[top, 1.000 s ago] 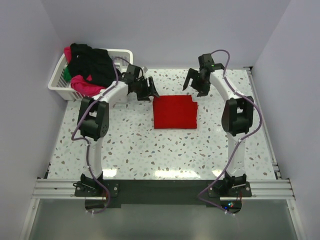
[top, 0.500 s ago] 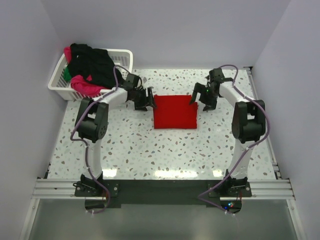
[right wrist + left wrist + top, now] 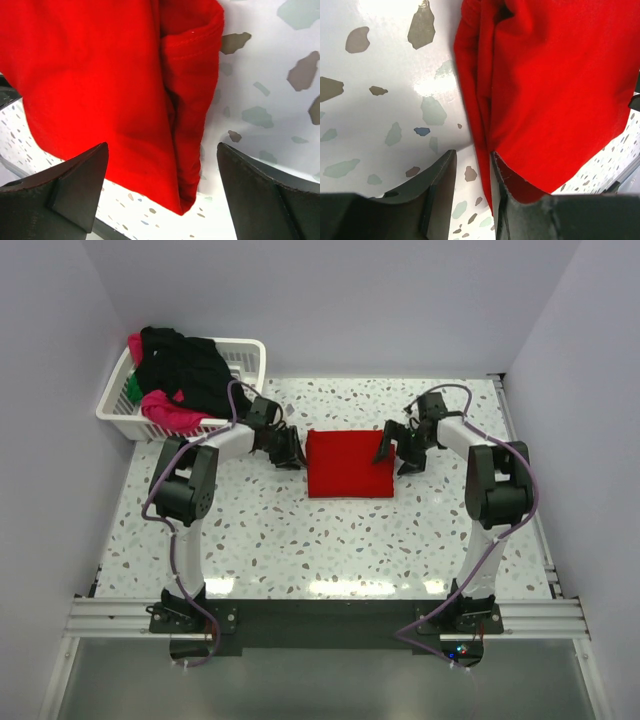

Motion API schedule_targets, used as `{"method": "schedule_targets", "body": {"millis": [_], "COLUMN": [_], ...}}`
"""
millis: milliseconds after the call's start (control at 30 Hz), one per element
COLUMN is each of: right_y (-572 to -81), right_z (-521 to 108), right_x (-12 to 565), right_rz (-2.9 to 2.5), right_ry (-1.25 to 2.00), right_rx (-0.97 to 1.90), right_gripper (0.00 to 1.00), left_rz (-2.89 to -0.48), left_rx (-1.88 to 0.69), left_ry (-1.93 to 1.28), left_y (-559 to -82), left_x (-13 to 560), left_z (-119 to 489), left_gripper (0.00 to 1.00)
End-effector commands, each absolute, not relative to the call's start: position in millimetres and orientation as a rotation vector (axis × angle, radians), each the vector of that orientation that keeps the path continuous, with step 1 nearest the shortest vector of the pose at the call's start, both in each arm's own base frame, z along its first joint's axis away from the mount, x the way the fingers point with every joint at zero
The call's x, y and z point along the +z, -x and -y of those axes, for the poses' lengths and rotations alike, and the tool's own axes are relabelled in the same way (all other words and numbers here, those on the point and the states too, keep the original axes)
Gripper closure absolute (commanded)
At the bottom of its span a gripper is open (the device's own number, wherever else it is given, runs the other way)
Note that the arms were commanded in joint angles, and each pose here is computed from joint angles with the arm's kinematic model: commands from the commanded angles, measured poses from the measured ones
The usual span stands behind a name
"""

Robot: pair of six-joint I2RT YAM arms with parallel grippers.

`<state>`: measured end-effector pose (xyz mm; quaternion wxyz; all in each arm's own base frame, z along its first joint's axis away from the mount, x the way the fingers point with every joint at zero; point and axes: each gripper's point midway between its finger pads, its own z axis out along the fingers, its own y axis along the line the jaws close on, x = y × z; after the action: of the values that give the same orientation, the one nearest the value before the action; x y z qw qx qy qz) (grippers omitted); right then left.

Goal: Fold and stack the t-shirts
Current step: Neatly place the folded tshirt to the corner

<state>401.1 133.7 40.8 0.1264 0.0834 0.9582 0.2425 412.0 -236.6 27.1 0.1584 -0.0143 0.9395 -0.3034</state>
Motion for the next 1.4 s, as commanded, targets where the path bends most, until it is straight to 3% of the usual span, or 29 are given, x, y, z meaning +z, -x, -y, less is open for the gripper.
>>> {"method": "schedule_targets", "body": {"millis": [0, 133, 333, 500, 700, 800, 833, 867, 900, 967, 1367], "right_y": [-408, -406, -402, -400, -398, -400, -399, -401, -401, -403, -439], "right_z": [-145, -148, -152, -156, -167, -172, -173, -171, -170, -161, -75], "right_x": [50, 46, 34, 27, 26, 27, 27, 26, 25, 25, 48], "right_rz": [-2.722, -2.72, -2.745, -2.758, -2.769, -2.769, -2.775, -2.781, -2.789, -2.801, -2.829], "right_ry": [-0.164, -0.177, -0.194, -0.212, -0.189, -0.188, -0.204, -0.218, -0.234, -0.266, -0.351], "right_rx": [0.796, 0.829, 0.839, 0.841, 0.842, 0.831, 0.828, 0.804, 0.787, 0.708, 0.146], "right_gripper": [0.09, 0.12, 0.21, 0.39, 0.5, 0.63, 0.69, 0.84, 0.92, 1.0, 1.0], "left_rz": [-2.633, -2.647, -2.661, -2.656, -2.643, -2.633, -2.632, -2.622, -2.625, -2.607, -2.549], "left_rx": [-0.897, -0.894, -0.893, -0.898, -0.926, -0.94, -0.943, -0.947, -0.945, -0.941, -0.955], "left_ry": [-0.034, -0.044, -0.057, -0.074, -0.1, -0.126, -0.131, -0.145, -0.148, -0.162, -0.156], "left_y": [-416, -413, -408, -407, -409, -410, -411, -413, -412, -415, -420], "left_x": [37, 31, 27, 27, 31, 34, 35, 39, 40, 49, 78], "left_z": [240, 238, 237, 237, 241, 243, 243, 244, 244, 244, 246], "left_gripper": [0.68, 0.75, 0.76, 0.76, 0.73, 0.63, 0.6, 0.58, 0.52, 0.47, 0.44]}}
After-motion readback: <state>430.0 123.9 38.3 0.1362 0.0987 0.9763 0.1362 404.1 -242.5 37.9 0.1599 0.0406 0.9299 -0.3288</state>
